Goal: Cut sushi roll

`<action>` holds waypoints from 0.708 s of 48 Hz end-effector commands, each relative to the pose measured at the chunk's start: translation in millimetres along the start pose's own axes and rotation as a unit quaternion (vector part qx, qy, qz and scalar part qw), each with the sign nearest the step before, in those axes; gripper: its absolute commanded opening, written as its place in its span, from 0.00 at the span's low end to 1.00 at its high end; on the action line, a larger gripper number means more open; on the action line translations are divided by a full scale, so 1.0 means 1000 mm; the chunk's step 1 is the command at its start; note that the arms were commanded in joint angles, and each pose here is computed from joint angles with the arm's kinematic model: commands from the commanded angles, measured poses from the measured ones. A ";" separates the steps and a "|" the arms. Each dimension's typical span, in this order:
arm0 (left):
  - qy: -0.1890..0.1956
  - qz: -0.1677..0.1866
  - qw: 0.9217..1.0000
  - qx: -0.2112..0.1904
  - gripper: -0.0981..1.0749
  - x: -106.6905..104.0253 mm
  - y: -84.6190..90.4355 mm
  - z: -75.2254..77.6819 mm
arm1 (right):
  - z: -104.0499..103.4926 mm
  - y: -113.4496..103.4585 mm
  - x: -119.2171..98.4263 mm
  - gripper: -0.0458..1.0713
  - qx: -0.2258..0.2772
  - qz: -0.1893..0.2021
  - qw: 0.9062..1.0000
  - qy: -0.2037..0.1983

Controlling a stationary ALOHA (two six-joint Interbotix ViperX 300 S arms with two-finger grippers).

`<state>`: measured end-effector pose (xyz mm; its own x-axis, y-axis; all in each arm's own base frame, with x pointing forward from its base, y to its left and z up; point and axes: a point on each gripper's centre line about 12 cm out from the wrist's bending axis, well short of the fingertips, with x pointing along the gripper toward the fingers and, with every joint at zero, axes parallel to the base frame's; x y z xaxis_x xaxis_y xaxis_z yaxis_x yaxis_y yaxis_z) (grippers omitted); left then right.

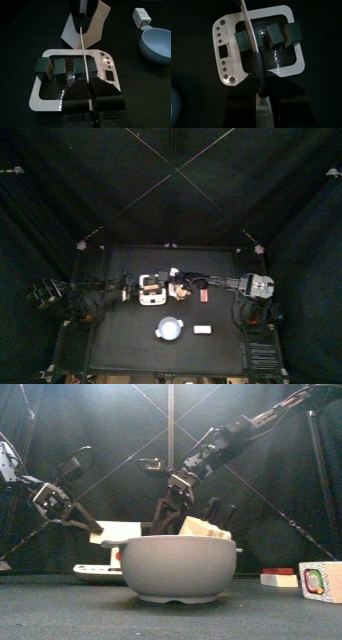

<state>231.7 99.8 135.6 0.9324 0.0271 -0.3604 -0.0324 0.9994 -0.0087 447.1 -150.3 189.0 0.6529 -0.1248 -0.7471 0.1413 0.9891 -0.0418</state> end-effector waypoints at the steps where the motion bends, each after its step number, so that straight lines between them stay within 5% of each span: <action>1: -0.003 -0.009 1.000 0.006 0.20 0.004 -0.002 0.004 | 0.017 -0.007 -0.016 0.47 0.005 -0.012 0.999 -0.034; 34: -0.001 -0.014 1.000 0.004 0.20 0.005 -0.004 0.002 | 0.014 -0.007 -0.014 0.47 0.005 -0.011 0.999 -0.029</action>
<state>233.0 100.3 133.0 0.9294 0.0232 -0.3684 -0.0310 0.9994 -0.0151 446.9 -150.4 188.6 0.6525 -0.1257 -0.7473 0.1398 0.9892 -0.0443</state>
